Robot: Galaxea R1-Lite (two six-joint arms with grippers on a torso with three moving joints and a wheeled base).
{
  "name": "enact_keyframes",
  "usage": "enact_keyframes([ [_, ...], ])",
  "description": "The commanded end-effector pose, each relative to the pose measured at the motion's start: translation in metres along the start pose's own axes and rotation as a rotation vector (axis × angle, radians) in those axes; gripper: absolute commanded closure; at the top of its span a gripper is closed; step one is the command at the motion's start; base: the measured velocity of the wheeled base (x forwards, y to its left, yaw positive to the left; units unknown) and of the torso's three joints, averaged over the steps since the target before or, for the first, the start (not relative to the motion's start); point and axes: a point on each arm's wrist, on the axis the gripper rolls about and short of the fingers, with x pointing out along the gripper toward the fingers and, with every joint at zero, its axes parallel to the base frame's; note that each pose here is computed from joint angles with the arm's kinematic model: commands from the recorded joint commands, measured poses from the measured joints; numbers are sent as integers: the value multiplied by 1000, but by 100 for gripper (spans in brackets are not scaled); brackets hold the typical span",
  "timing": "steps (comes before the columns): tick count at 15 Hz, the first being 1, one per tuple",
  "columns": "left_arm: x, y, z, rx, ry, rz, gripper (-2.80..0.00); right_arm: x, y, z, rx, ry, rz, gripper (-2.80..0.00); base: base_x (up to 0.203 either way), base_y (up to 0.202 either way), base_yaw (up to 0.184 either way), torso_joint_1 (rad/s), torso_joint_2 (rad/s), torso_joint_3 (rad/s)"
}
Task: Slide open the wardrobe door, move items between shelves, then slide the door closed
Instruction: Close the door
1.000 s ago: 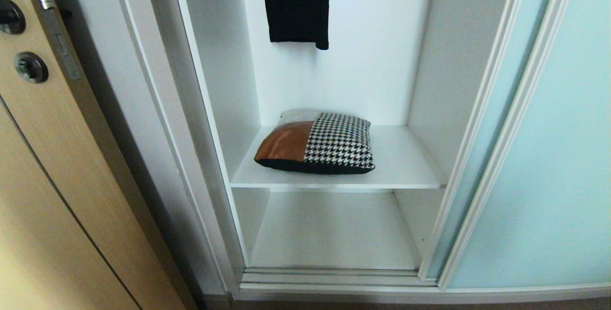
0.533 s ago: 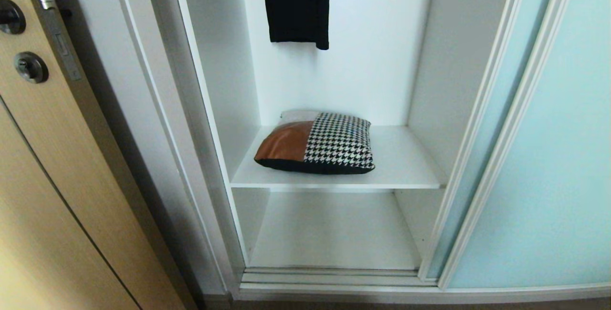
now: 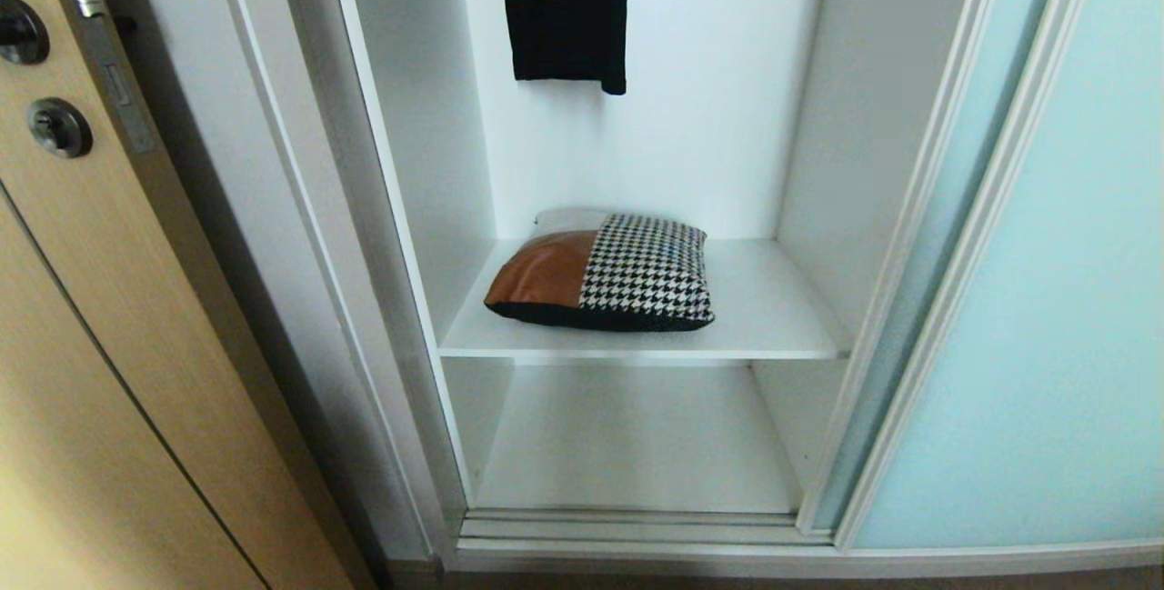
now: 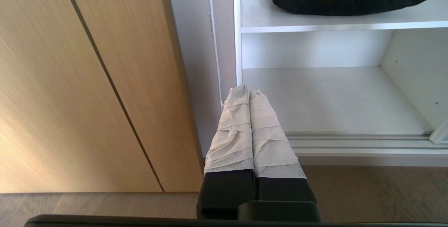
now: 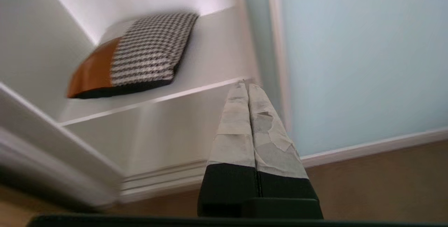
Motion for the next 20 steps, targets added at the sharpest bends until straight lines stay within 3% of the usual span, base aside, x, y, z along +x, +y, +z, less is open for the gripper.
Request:
enact_keyframes([
  [1, 0, 0, 0, 0, 2, 0, 0, 27, 0, 7, 34, 91, 56, 0, 0, 0, 0, 0, 0, 0],
  [5, 0, 0, 0, 0, 2, 0, 0, 75, -19, 17, 131, 233, 183, 0, 0, 0, 0, 0, 0, 0],
  [11, 0, 0, 0, 0, 2, 0, 0, 144, -40, 13, 176, 335, 179, 0, 0, 0, 0, 0, 0, 0],
  [20, 0, 0, 0, 0, 2, 0, 0, 184, -62, 21, 194, 298, 133, 0, 0, 0, 0, 0, 0, 0],
])
